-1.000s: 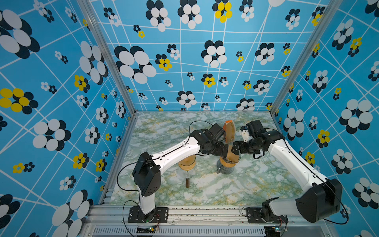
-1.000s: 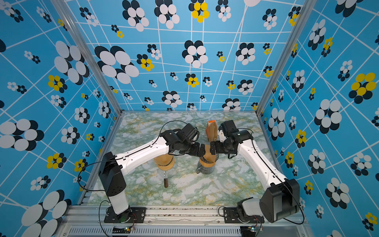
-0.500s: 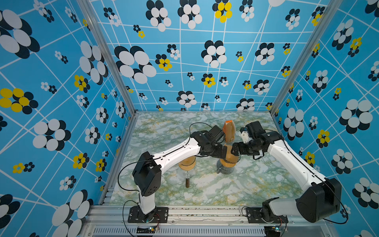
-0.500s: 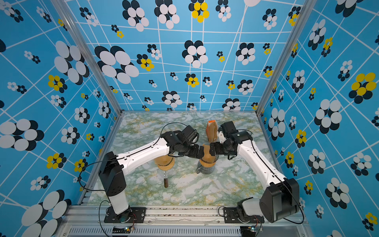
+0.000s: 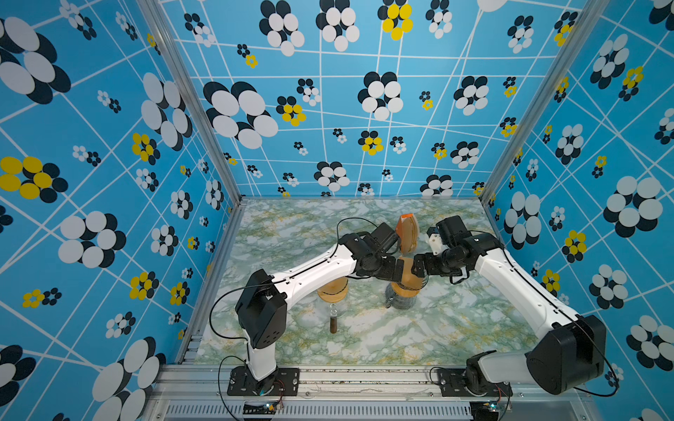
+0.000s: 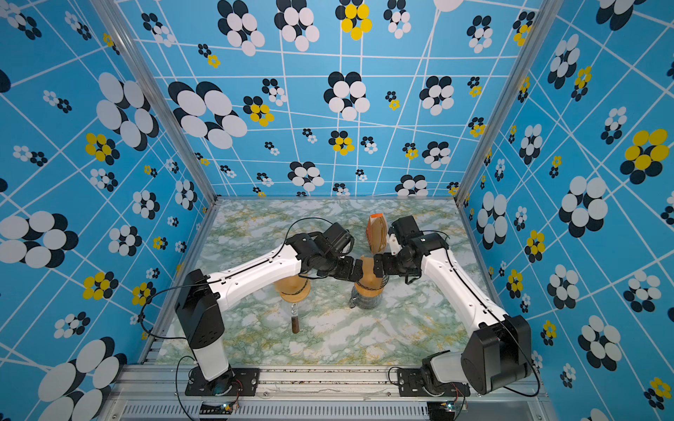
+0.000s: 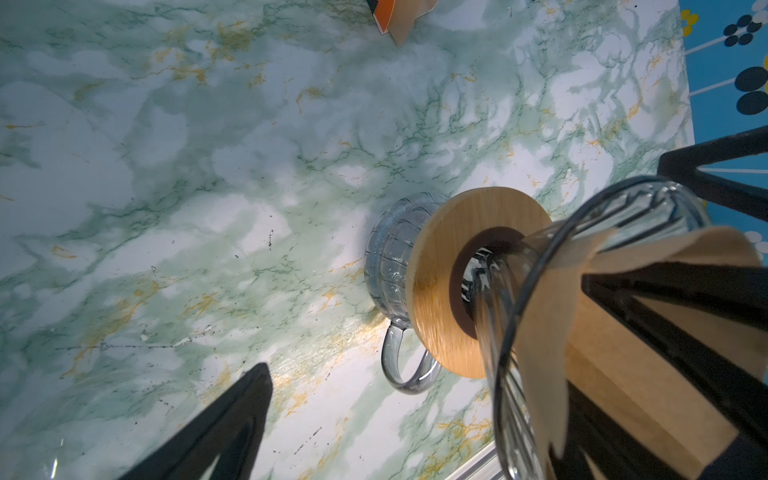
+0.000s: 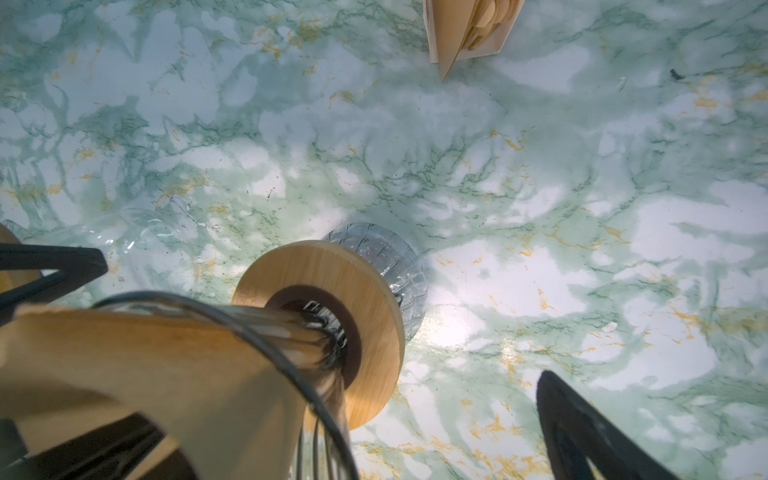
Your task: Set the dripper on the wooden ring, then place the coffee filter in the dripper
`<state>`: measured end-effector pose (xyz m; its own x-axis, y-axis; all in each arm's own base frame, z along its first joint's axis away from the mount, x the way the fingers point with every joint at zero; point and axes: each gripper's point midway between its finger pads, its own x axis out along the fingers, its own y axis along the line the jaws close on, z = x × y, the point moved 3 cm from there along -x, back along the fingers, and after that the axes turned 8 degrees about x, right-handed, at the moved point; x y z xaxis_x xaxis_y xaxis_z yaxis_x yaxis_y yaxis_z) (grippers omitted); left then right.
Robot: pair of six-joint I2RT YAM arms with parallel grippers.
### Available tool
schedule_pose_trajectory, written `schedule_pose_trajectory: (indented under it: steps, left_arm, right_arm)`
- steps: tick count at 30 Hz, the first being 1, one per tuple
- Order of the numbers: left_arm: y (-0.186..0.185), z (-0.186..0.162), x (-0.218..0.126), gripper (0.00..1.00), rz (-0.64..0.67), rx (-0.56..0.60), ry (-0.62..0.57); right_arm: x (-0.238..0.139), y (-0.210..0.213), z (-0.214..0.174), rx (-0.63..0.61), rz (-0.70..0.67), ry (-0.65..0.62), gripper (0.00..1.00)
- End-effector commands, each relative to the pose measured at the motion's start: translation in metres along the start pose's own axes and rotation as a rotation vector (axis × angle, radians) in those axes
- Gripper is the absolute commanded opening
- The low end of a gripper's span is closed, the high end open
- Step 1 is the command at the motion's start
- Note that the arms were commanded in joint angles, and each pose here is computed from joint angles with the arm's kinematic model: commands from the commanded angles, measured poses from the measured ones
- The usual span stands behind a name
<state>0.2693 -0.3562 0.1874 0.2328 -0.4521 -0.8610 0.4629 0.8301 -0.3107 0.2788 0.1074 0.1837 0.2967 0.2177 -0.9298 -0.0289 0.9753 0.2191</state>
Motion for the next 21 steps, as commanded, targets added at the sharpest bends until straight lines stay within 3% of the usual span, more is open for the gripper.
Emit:
schedule_pose_trajectory:
  steps: [1,21]
  left_arm:
    - [0.0057,-0.0007,0.0038,0.99,0.022,-0.009,0.007]
    - [0.0075,-0.0025,0.0111,0.99,0.032,-0.01,0.015]
  right_arm:
    - [0.0078,-0.0083,-0.0032,0.024,-0.036,0.019,0.98]
    - [0.013,-0.0153,-0.0086,0.045,-0.056,0.03,0.98]
